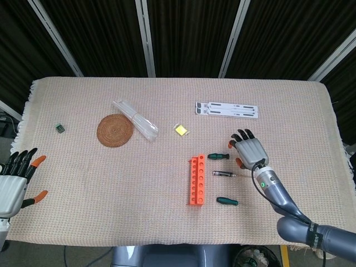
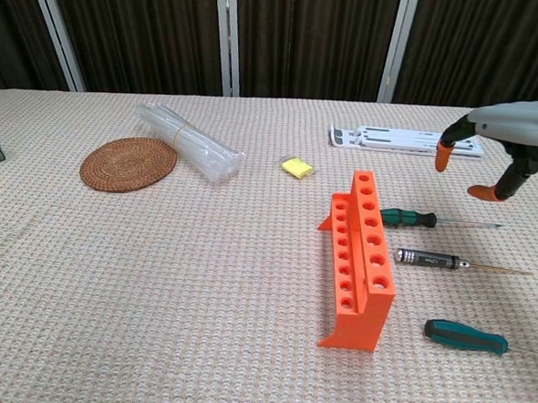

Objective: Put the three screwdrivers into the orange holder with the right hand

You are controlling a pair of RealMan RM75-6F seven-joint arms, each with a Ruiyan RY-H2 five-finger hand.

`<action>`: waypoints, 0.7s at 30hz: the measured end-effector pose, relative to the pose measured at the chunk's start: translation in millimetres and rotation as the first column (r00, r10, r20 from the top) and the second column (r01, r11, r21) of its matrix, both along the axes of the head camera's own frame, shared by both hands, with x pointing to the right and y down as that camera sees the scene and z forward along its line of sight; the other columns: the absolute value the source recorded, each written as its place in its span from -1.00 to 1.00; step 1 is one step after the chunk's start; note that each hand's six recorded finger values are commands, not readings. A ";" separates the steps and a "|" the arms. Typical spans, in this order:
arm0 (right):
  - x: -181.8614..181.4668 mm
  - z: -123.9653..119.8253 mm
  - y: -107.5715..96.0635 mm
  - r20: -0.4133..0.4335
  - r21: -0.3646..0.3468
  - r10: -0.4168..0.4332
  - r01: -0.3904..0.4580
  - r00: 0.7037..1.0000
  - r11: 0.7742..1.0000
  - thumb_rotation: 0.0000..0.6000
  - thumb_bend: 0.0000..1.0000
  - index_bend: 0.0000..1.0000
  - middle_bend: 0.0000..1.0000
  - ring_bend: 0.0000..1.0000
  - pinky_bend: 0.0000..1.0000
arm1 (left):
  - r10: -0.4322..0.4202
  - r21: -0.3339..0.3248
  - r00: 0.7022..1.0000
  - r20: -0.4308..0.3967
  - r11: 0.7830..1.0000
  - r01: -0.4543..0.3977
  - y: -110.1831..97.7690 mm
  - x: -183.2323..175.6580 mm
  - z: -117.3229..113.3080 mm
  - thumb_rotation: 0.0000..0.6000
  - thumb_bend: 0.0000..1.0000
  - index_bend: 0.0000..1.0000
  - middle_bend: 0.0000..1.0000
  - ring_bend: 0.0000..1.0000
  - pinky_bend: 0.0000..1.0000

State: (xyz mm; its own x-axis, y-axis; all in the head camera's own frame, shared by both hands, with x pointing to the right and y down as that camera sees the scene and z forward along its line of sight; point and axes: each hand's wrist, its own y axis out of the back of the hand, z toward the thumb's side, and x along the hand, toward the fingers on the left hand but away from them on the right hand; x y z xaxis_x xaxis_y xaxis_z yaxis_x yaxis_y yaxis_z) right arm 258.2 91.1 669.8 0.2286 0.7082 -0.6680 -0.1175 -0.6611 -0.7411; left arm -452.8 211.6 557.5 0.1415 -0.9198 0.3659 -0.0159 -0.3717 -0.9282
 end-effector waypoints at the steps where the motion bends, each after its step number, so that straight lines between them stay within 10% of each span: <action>1: -4.0 2.6 -1.4 -0.004 -0.005 -0.005 0.005 1.000 1.000 1.00 -0.39 -0.32 -0.71 -1.00 -0.99 | -0.001 -0.002 1.000 -0.001 1.000 0.001 0.1 -0.3 0.5 1.00 -0.72 -0.69 -1.00 -1.00 -1.00; 21: -48.2 38.8 -14.0 -0.024 -0.079 0.013 -0.015 1.000 0.997 1.00 -0.63 -0.17 -0.71 -1.00 -1.00 | -0.005 -0.007 1.000 0.008 1.000 0.005 -0.9 -2.1 3.5 1.00 -0.72 -0.69 -1.00 -1.00 -1.00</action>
State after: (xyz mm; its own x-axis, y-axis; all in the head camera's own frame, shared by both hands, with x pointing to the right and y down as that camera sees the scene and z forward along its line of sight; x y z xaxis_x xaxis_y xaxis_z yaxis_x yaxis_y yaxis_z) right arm 210.0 77.1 708.6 0.2025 0.6560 -0.7271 -0.1243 -0.7192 -0.6836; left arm -454.9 210.7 560.9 0.1335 -0.9180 0.3735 -0.0101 -0.3781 -0.9257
